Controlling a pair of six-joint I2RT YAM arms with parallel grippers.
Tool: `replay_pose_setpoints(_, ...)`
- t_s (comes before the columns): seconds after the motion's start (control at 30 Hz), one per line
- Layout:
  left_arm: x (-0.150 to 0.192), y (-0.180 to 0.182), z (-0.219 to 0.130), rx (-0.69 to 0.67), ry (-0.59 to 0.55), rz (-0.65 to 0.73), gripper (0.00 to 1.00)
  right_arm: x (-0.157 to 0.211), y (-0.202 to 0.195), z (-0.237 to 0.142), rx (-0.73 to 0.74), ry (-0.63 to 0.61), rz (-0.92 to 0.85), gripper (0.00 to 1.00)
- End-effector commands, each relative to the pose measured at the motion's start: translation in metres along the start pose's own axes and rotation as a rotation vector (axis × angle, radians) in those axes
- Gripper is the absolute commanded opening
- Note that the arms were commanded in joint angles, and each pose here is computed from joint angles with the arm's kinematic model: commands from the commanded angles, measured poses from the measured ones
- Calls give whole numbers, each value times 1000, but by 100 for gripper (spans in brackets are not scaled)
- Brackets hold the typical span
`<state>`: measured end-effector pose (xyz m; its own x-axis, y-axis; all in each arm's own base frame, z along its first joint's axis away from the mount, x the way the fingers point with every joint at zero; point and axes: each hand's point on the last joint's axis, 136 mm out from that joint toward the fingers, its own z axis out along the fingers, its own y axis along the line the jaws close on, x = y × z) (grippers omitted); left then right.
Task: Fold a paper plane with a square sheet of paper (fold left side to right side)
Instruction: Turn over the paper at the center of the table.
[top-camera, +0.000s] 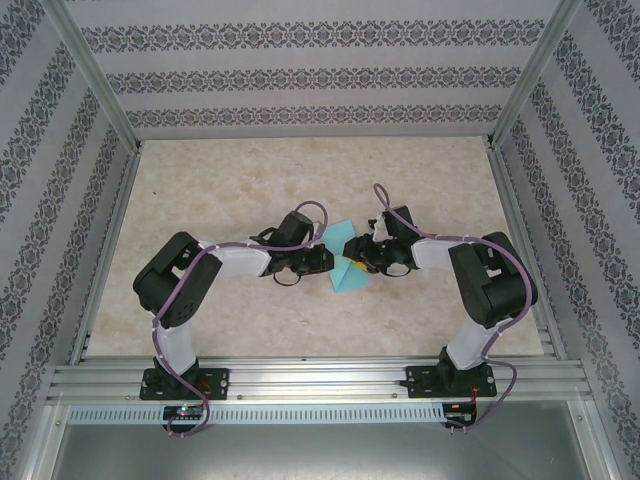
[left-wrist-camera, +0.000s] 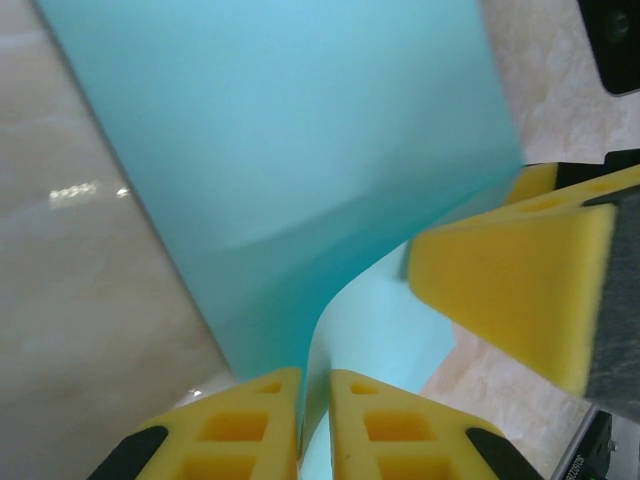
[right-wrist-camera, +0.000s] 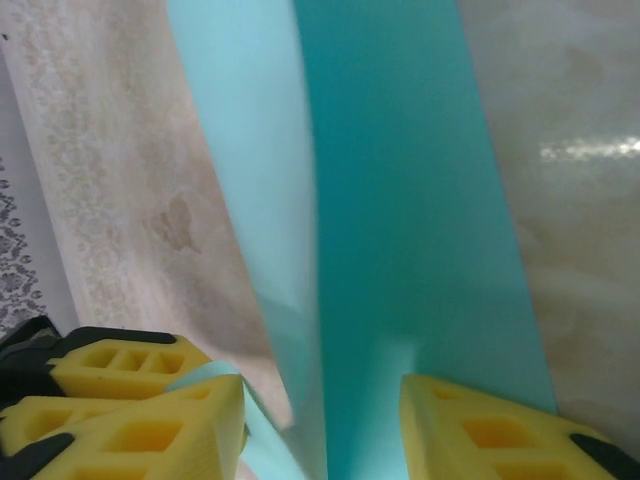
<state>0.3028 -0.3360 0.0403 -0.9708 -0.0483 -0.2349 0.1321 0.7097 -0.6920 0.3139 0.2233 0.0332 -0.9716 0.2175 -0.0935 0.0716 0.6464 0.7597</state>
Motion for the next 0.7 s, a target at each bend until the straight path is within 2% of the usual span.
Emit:
replay_pose_setpoints(0.0, -15, -7, -9, 47, -59, -8, 18, -6, 23, 2, -76, -12, -51, 43)
replay_pose_setpoints(0.17, -17, -8, -6, 67, -59, -20, 24, -5, 30, 3, -90, -5, -65, 36)
replay_pose_setpoints(0.43, -21, -4, -16, 45, -78, -15, 35, -5, 31, 1, -72, 0, -79, 16)
replay_pose_setpoints(0.53, -22, -4, -31, 48, -107, -14, 45, -7, 38, -4, -83, -8, -93, 11)
replay_pose_setpoints(0.67, -23, -5, -59, 49, -158, -16, 65, -13, 56, -19, -100, -45, -143, 7)
